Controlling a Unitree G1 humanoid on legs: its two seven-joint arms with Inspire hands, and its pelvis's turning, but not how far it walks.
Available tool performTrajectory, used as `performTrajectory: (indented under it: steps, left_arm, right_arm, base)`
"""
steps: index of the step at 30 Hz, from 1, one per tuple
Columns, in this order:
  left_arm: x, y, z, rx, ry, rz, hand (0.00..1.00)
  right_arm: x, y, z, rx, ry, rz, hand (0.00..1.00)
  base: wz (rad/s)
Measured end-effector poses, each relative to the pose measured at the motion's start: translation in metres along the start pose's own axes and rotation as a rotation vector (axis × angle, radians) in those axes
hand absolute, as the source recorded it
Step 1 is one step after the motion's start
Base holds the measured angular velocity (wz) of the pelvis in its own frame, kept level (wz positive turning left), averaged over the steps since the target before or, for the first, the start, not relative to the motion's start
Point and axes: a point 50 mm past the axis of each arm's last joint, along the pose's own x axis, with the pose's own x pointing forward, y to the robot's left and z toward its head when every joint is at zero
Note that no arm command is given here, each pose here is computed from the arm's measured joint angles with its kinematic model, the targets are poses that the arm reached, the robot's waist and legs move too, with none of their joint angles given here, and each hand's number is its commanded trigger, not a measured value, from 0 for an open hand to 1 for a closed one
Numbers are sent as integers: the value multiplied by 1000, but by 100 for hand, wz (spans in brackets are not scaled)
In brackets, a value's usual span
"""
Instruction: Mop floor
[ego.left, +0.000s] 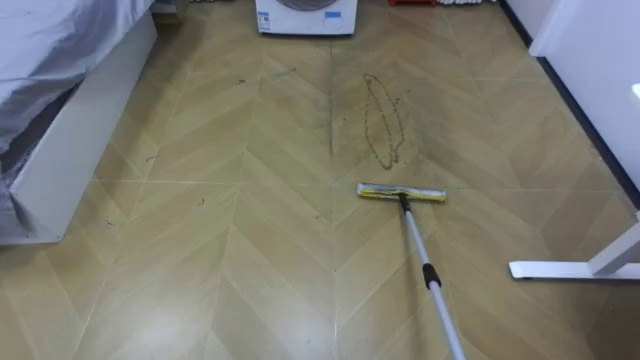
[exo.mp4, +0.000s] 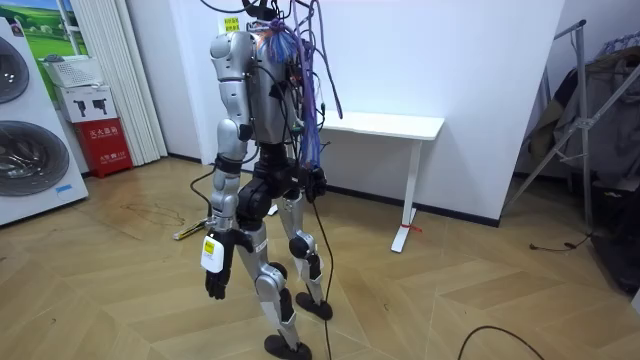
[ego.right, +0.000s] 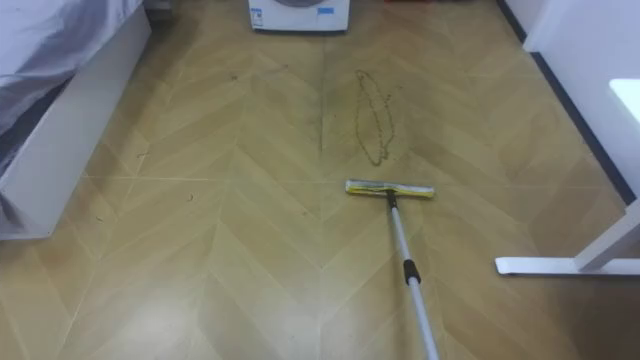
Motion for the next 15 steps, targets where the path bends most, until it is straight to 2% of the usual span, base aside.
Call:
performTrajectory:
  steps: [15]
  left_arm:
    - [0,0,1,-3,-14,2,0]
  right_arm:
    - [0,0,-1,8,0,3,100]
  base:
    - [0]
